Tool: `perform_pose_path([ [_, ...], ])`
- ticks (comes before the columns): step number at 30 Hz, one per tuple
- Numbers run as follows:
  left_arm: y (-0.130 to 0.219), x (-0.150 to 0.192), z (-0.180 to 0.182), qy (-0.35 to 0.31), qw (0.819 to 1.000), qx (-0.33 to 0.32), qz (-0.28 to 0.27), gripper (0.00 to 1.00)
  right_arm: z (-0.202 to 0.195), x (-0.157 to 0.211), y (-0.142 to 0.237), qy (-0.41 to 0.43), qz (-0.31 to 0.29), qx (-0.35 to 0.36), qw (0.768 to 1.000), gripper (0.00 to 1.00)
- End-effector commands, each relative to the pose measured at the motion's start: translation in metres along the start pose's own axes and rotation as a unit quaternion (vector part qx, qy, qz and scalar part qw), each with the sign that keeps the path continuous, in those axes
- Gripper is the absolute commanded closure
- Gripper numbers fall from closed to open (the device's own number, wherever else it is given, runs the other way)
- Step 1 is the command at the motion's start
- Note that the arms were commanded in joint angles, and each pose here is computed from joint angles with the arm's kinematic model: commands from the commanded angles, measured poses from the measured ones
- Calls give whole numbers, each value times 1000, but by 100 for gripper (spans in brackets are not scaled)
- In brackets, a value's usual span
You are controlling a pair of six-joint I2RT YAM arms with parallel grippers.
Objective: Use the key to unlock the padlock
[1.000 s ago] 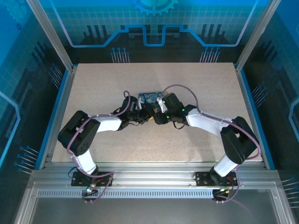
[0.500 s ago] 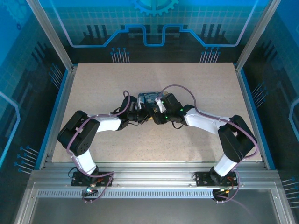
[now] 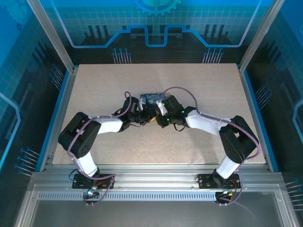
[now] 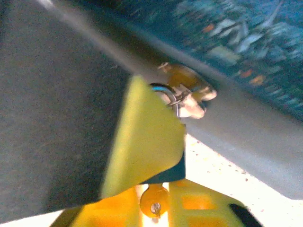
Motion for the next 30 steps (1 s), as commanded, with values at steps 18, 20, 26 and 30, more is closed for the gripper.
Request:
perform_pose_path([
  [18,6,3,0,-26,1000,9,5,100,0,9,16,-3,-17,-4,1000,64],
  [20,5,4,5,-28,1000,-2,5,100,-1,13,19,-9,-18,-5,1000,64],
  [26,5,5,20,-23,999,-38,3,100,-12,26,27,-44,-22,8,999,64],
  [30,6,7,28,-25,997,-71,7,100,-13,29,24,-63,-16,-6,998,64],
])
Point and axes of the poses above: each hand's point on the last joint's axis, 136 mm out from that joint toward the fingers, its own y axis back along the fingers, its own z axis along the line the jaws close on, x = y × z, the point moved 3 cm from there along y, back along the fingers, and after that the axes turned 2 degrees about y, right-handed, at the moved point
